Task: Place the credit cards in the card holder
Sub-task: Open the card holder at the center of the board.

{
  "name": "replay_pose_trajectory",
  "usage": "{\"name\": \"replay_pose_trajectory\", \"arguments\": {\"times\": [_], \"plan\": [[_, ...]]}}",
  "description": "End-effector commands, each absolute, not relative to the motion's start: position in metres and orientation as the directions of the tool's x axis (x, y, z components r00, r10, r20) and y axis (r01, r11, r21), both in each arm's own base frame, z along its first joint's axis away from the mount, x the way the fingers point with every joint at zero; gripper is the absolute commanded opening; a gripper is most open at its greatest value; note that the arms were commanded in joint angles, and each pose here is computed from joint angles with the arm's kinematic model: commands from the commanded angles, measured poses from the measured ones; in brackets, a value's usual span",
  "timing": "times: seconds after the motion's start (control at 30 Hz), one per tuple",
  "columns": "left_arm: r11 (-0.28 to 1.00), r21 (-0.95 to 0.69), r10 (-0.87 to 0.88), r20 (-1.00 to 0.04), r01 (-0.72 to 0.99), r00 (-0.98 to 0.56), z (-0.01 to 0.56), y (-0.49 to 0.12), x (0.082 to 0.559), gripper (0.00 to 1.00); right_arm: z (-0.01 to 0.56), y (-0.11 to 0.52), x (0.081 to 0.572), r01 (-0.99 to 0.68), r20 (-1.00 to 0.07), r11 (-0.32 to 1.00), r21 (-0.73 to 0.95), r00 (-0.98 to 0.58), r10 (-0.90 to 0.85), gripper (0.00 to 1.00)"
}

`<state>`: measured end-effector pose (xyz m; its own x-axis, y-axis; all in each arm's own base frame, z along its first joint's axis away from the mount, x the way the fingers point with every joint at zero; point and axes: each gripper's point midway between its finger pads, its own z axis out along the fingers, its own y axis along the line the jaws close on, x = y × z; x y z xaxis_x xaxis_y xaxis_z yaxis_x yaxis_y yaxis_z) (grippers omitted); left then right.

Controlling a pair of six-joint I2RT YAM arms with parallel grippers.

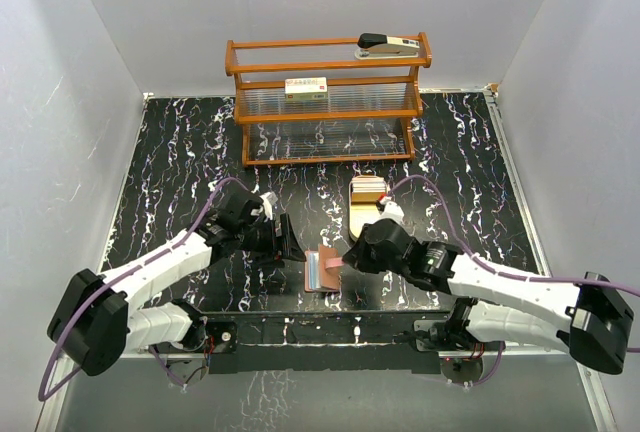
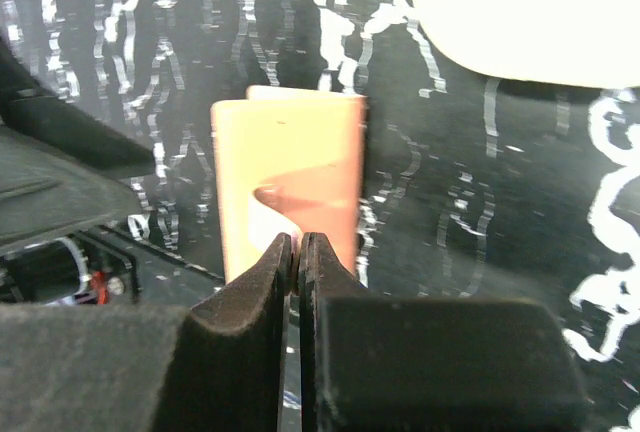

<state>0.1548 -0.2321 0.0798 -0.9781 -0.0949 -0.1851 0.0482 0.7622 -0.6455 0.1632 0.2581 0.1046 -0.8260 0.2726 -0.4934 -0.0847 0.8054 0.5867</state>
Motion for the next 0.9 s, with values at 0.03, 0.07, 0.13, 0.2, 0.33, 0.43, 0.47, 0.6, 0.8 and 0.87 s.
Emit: {"name": "replay_pose_trajectory", "arguments": {"times": [0.03, 0.07, 0.13, 0.2, 0.33, 0.43, 0.47, 0.6, 0.8, 0.87], "plan": [[0.762, -0.646, -0.083, -0.172, 0.048, -0.982, 0.073, -0.234, 0.153, 0.67, 0.082, 0.215, 0.161, 0.001, -0.535, 0.874, 0.487, -0.79, 0.299, 0.0], [0.758, -0.651, -0.084, -0.171, 0.048, -0.982, 0.073, -0.236, 0.154, 0.67, 0.078, 0.21, 0.161, 0.009, -0.539, 0.879, 0.477, -0.787, 0.301, 0.0], [0.748, -0.663, -0.083, -0.161, 0.045, -0.983, 0.071, -0.24, 0.154, 0.66, 0.068, 0.2, 0.159, 0.03, -0.545, 0.89, 0.455, -0.781, 0.305, 0.0], [0.749, -0.661, -0.084, -0.154, 0.04, -0.985, 0.066, -0.242, 0.156, 0.66, 0.063, 0.195, 0.158, 0.042, -0.545, 0.893, 0.447, -0.779, 0.31, 0.0], [0.77, -0.638, -0.083, -0.135, 0.022, -0.987, 0.053, -0.242, 0.155, 0.66, 0.05, 0.181, 0.155, 0.094, -0.541, 0.91, 0.404, -0.778, 0.321, 0.0], [0.776, -0.63, -0.074, -0.124, 0.021, -0.99, 0.046, -0.244, 0.154, 0.66, 0.041, 0.172, 0.153, 0.116, -0.54, 0.927, 0.356, -0.784, 0.306, 0.0], [0.777, -0.629, -0.072, -0.123, 0.021, -0.99, 0.045, -0.245, 0.155, 0.66, 0.039, 0.171, 0.152, 0.119, -0.54, 0.931, 0.345, -0.787, 0.3, 0.0], [0.769, -0.639, -0.078, -0.116, 0.015, -0.99, 0.036, -0.248, 0.155, 0.66, 0.032, 0.164, 0.151, 0.135, -0.543, 0.938, 0.318, -0.786, 0.297, 0.0], [0.735, -0.678, -0.085, -0.069, -0.016, -0.994, 0.024, -0.258, 0.149, 0.66, 0.024, 0.156, 0.15, 0.148, -0.551, 0.945, 0.291, -0.782, 0.292, 0.0], [0.721, -0.693, -0.085, -0.064, -0.017, -0.994, 0.024, -0.262, 0.147, 0.66, 0.023, 0.156, 0.15, 0.149, -0.55, 0.947, 0.285, -0.783, 0.289, 0.0]]}}
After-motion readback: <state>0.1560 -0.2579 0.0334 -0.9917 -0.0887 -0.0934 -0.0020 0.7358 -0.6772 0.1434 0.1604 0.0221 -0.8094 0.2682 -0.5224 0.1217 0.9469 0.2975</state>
